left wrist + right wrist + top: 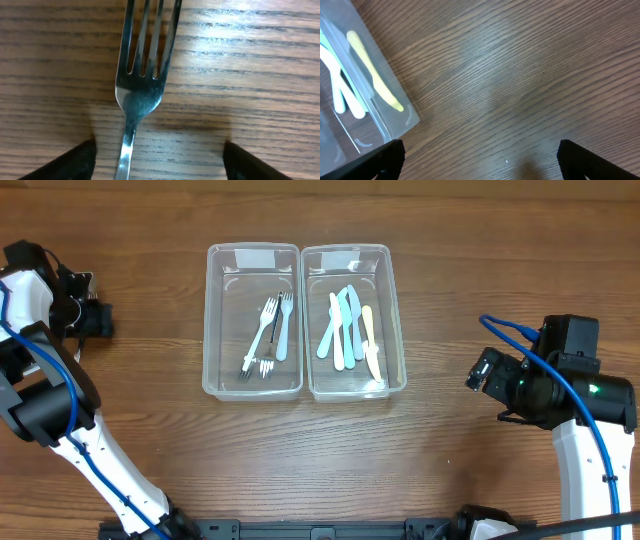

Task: Pack container
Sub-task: 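Grasp the last metal fork with the left gripper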

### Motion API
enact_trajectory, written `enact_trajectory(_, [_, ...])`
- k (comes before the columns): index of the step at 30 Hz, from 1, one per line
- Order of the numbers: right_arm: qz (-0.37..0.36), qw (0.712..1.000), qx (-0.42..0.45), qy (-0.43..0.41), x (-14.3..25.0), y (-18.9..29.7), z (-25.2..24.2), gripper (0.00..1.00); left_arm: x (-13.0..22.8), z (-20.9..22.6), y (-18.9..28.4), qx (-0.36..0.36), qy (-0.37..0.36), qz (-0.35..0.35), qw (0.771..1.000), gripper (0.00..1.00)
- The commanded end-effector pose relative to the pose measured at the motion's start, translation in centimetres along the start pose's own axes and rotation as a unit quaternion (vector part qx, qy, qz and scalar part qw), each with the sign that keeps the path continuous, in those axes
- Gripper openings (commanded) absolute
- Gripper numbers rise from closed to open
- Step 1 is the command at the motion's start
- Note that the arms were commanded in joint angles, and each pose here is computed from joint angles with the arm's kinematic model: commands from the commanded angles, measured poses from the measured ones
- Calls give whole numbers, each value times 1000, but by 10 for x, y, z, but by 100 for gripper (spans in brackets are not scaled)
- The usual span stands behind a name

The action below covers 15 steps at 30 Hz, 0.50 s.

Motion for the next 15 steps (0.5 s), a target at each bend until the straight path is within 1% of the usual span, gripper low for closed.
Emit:
enact_trajectory(1, [-7,1000,7,2,-2,1,-1,100,7,-5,-17,12,-1,28,1000,51])
enact_trajectory(3, [-7,1000,8,2,-2,1,-1,100,7,-5,-17,13,-1,28,1000,35])
enact_trajectory(4, [-7,1000,8,2,-2,1,-1,100,7,-5,-17,13,-1,28,1000,29])
enact_trajectory(5, [-7,1000,8,2,-2,1,-1,100,8,-5,-17,13,-1,28,1000,24])
enact_trajectory(6, [-7,1000,8,2,-2,1,-1,100,8,-5,-17,13,-1,29,1000,23])
enact_trajectory(9, [-7,1000,8,2,-2,1,-1,100,9,-5,-17,15,-1,32,999,9])
enact_trajectory(12, [-7,1000,8,2,-2,1,-1,100,9,-5,-17,14,8,32,999,5])
enact_trajectory(15, [-8,1000,7,2,-2,1,-1,100,9,-6,-16,15,26,34,999,4])
Point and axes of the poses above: each gripper's point midway between its finger pads, its own y axis back along the fingers, its own z axis along the line the jaws close on, x = y × z, the point moved 8 cm from there along y, back along the fingers, and after that the axes turned 7 degrees about -y, right-handed, at the moved point
